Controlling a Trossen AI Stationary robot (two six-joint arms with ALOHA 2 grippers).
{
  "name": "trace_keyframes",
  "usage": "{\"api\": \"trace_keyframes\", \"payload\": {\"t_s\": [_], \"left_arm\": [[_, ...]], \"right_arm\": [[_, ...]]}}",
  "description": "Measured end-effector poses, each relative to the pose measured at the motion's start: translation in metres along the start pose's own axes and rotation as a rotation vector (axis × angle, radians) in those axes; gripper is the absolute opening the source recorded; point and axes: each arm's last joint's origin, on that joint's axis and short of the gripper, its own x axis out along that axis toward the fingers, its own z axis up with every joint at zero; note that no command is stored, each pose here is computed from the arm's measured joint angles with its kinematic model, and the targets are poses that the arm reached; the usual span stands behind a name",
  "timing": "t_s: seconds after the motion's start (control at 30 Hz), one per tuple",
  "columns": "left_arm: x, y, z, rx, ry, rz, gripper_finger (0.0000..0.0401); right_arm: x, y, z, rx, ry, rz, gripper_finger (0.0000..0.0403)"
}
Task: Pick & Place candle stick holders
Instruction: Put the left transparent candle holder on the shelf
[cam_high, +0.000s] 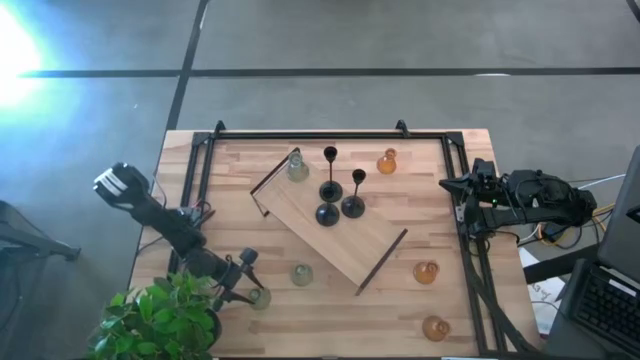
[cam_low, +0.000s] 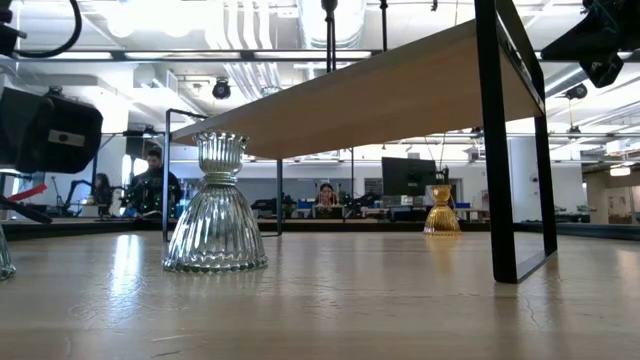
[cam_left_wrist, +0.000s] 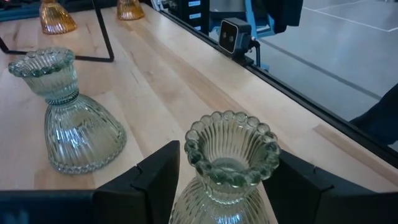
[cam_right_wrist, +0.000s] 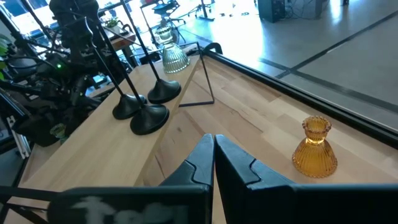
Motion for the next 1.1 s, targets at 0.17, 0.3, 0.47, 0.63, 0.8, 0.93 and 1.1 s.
{"api": "trace_keyframes", "payload": {"t_s": [0.17, 0.3, 0.47, 0.63, 0.8, 0.93, 1.1], "left_arm": [[0.002, 0.001, -0.001, 0.006, -0.008, 0.005, 0.0202], [0.003, 0.001, -0.002, 0.004, -0.015, 0.015, 0.0172], [0.003, 0.002, -0.001, 0.003, -0.021, 0.044, 0.0142], [0.002, 0.003, 0.002, 0.015, -0.044, 0.07, 0.0142], [-0.003, 0.004, 0.013, 0.003, -0.108, 0.096, 0.0143], [-0.009, 0.005, 0.024, -0.047, -0.18, 0.129, 0.0144], [-0.019, 0.008, 0.039, -0.145, -0.29, 0.213, 0.0144]], "right_arm": [[0.0, 0.0, 0.0, 0.0, 0.0, 0.0, 0.0008], [0.0, 0.0, 0.0, 0.0, 0.0, 0.0, 0.0008], [0.0, 0.0, 0.0, 0.0, 0.0, 0.0, 0.0009], [0.0, 0.0, 0.0, 0.0, 0.0, 0.0, 0.0009], [0.0, 0.0, 0.0, 0.0, -0.001, 0.0, 0.0009], [0.0, 0.0, 0.0, 0.0, 0.0, 0.0, 0.0009], [0.0, 0.0, 0.0, 0.0, 0.0, 0.0, 0.0009]]}}
